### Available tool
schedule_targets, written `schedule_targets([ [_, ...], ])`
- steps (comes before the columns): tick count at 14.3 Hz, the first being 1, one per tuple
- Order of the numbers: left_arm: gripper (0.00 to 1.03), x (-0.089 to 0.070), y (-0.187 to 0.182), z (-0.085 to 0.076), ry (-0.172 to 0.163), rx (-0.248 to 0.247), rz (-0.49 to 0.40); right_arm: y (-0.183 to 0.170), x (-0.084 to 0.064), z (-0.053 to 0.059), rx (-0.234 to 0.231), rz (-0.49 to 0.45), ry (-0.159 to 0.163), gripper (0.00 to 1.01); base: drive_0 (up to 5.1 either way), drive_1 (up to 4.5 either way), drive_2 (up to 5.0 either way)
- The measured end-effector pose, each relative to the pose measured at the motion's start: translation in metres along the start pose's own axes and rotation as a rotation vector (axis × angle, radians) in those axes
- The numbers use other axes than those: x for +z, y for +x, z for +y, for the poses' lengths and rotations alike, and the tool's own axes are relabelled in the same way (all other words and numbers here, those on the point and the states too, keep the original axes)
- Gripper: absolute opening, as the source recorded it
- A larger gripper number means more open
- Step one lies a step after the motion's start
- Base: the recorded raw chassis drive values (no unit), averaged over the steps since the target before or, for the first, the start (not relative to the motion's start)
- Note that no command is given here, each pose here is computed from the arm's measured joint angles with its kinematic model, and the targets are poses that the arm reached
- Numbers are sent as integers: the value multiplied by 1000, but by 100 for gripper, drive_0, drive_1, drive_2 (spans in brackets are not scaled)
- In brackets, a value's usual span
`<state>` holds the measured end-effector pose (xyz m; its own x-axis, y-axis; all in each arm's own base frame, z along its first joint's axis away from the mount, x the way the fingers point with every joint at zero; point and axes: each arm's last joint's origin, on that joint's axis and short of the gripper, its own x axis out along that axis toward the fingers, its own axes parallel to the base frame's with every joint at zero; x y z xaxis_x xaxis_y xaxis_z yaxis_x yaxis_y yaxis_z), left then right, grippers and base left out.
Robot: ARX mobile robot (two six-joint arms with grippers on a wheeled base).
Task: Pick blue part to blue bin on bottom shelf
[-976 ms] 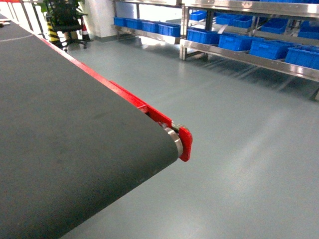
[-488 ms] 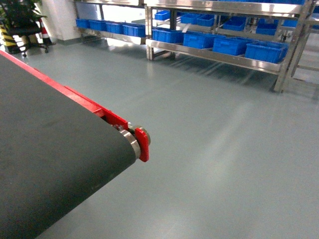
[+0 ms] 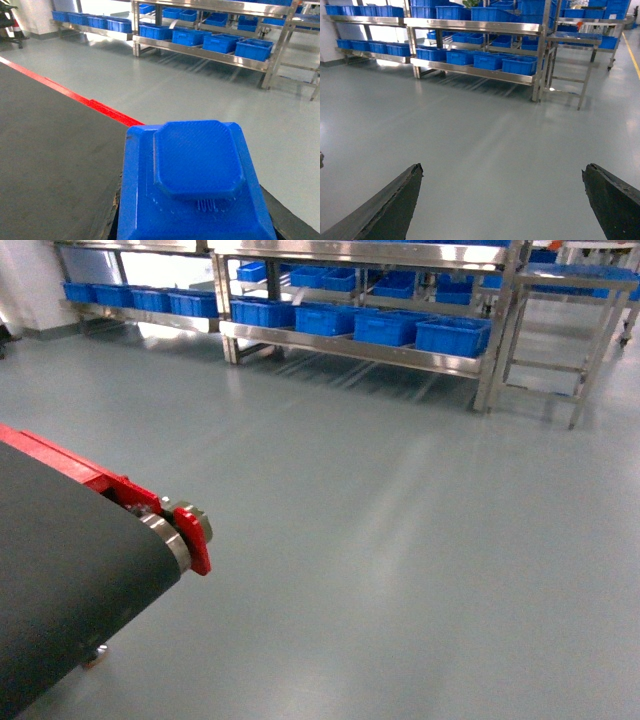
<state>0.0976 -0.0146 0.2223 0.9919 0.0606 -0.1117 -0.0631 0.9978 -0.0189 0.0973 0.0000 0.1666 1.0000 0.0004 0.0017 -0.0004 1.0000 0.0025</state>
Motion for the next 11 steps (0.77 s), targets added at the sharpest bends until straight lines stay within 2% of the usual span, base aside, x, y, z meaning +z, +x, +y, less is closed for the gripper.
schedule_targets([
  [11, 43, 0, 0, 0, 0, 0, 0, 0, 0, 0, 0, 0, 0, 98, -158, -158, -158],
])
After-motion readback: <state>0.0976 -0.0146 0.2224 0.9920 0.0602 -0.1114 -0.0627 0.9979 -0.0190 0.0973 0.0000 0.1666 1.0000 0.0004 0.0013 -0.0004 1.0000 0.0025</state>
